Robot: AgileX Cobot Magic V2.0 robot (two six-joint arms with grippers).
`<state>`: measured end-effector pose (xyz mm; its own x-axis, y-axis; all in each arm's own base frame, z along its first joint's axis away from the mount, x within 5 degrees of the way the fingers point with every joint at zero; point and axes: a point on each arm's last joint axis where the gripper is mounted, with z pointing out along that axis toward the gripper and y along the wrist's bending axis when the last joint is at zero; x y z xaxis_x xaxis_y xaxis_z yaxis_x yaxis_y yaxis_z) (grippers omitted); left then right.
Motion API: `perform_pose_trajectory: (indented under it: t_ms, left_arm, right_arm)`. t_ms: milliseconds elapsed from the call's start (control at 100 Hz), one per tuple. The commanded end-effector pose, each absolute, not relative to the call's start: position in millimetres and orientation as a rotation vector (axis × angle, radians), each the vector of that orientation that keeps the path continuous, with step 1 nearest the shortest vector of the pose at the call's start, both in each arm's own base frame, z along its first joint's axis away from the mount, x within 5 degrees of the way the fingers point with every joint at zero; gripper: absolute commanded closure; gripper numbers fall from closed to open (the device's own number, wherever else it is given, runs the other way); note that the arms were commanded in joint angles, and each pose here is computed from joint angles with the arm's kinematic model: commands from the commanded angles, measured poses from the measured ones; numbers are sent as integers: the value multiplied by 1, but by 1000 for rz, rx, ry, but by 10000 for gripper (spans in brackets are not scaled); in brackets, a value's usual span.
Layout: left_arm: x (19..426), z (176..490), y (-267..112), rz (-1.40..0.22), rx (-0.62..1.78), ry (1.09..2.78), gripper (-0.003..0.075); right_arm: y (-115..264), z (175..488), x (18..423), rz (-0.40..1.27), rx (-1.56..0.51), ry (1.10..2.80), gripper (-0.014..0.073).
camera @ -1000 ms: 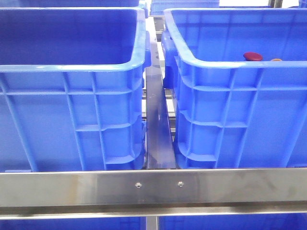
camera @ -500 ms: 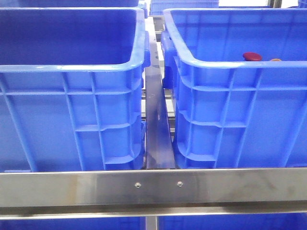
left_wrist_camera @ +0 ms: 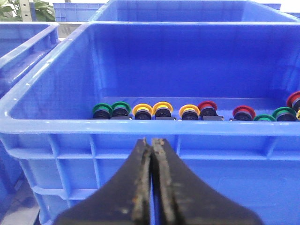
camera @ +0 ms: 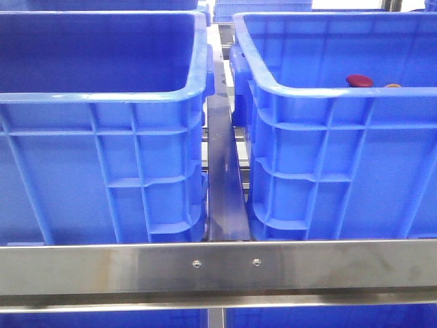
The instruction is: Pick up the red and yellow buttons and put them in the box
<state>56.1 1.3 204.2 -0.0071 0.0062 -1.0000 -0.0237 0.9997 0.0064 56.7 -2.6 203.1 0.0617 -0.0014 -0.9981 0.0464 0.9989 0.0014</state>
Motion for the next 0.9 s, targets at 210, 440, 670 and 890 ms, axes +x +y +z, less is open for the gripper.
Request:
perform_pose_trajectory:
  t_ms: [210, 440, 670, 890]
  left_arm:
    - [56, 194, 1, 13, -27, 1530, 740]
    - [56, 194, 1, 13, -27, 1530, 740]
    - [56, 194, 1, 13, -27, 1530, 740]
    - [56, 194, 1, 13, -27, 1530, 740]
  right_arm:
    - [-2, 215, 53, -43, 22, 1412, 657]
    - [-2, 213, 53, -43, 24, 1433, 657]
    - [-2, 212, 54, -44, 25, 1445, 657]
    - [-2, 212, 54, -44, 25, 1451, 657]
